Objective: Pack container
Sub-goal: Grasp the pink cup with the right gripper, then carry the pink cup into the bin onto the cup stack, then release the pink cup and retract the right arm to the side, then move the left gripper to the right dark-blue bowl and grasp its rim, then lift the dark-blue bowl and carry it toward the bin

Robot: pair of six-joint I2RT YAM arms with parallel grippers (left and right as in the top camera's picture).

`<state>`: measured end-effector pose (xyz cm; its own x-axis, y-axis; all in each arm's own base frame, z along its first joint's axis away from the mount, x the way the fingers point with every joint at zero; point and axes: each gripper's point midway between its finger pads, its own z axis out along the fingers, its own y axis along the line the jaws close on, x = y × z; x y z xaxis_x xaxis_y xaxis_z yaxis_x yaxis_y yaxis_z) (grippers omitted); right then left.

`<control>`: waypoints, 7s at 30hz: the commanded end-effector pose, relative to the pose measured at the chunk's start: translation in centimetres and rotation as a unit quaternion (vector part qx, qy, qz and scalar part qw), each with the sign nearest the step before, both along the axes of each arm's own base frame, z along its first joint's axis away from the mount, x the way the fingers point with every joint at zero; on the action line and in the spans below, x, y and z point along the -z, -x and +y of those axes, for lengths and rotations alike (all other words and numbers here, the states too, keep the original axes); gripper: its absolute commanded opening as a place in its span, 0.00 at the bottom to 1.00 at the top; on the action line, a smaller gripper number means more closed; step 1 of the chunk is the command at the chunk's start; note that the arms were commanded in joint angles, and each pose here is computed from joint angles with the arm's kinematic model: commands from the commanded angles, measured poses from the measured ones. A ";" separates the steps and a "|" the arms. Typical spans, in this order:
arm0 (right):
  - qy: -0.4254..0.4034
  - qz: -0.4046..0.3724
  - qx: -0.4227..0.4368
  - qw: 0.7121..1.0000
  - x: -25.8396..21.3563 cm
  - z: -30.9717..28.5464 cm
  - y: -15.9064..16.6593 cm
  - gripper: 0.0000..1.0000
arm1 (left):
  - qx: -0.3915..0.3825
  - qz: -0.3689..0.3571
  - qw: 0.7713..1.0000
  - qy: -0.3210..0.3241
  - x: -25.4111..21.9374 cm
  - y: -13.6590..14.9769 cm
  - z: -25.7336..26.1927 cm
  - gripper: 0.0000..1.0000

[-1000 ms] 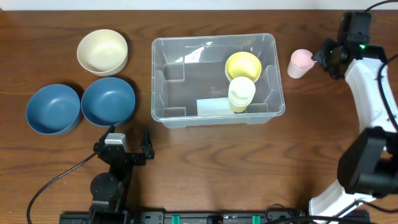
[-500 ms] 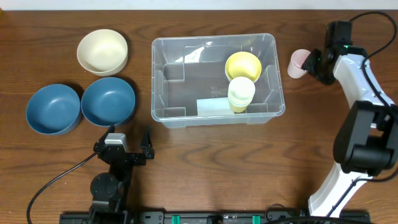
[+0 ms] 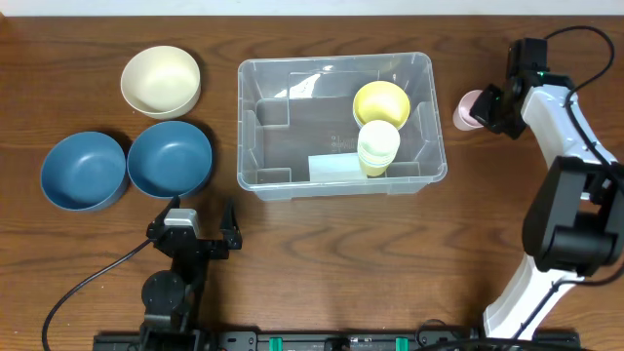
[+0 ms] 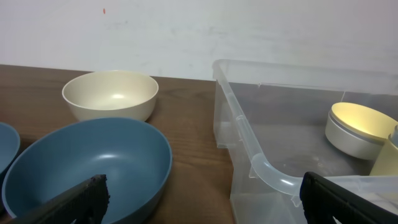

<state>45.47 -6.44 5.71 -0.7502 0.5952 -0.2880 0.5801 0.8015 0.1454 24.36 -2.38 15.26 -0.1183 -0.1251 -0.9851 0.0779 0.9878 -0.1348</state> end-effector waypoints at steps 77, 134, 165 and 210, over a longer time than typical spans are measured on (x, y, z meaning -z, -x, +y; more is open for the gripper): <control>0.125 -0.125 0.063 0.982 -19.0 -1.7 10.6 0.99 | -0.018 0.024 0.999 -0.012 1.7 0.0 0.7 0.98; 0.081 -0.122 0.094 0.985 -18.4 -3.7 11.1 0.99 | -0.224 0.367 0.889 0.161 -8.2 -7.0 4.2 0.98; 0.081 -0.122 0.094 0.985 -18.4 -3.7 11.1 0.99 | -0.422 0.570 0.617 0.340 9.7 -6.4 4.8 0.89; 0.081 -0.122 0.094 0.985 -18.4 -3.7 11.1 0.99 | -0.260 0.483 0.753 0.362 4.0 -10.1 7.6 0.06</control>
<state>34.38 -9.83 24.02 -0.5384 0.6405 -0.5476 0.6746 0.7170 0.1755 34.06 5.42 7.72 -0.4046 -0.9141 -0.0252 -0.8630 0.3908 -0.3202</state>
